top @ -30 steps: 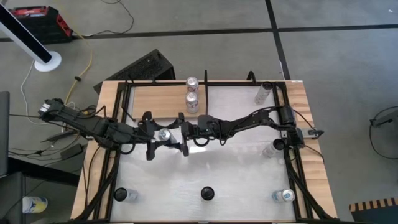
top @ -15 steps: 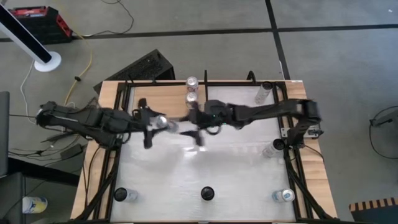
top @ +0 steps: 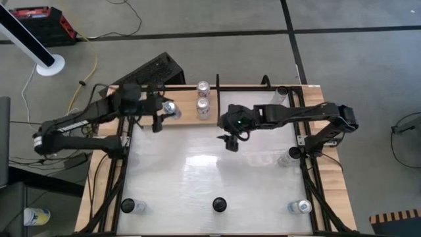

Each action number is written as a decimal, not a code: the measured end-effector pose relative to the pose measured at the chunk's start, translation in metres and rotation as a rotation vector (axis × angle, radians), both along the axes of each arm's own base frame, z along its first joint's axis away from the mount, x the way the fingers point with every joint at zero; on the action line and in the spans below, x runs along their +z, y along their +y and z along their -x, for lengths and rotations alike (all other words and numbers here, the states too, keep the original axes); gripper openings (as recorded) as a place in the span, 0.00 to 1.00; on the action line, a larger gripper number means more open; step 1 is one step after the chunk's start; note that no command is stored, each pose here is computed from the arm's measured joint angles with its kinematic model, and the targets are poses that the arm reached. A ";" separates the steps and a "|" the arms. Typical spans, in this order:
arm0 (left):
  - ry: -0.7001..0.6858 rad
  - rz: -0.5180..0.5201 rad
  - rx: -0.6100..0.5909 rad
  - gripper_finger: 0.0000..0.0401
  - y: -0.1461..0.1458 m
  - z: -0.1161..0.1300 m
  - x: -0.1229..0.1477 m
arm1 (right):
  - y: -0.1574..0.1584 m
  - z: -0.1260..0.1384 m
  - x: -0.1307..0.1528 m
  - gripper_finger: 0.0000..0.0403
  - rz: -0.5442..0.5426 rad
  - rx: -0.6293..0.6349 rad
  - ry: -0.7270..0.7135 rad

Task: Place canned beverage on shelf
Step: Put the top blue soda can on the shelf, then put the blue soda can on the shelf

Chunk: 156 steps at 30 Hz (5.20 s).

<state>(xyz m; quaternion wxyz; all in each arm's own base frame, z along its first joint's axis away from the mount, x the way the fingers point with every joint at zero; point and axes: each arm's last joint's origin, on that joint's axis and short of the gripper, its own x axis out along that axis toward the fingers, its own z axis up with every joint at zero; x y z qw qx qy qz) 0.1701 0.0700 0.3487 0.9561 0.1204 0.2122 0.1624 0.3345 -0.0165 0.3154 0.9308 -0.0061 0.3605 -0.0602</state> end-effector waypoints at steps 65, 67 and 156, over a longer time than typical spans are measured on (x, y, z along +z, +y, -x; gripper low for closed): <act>0.218 0.156 -0.392 0.54 0.226 -0.046 -0.072 | -0.021 0.266 0.122 0.70 0.094 -0.333 -0.374; 0.219 0.163 -0.389 0.54 0.226 -0.046 -0.072 | -0.015 0.275 0.123 0.70 0.097 -0.339 -0.421; 0.114 0.147 -0.284 0.91 0.204 -0.046 0.008 | -0.005 0.295 0.098 0.70 -0.006 -0.425 -0.558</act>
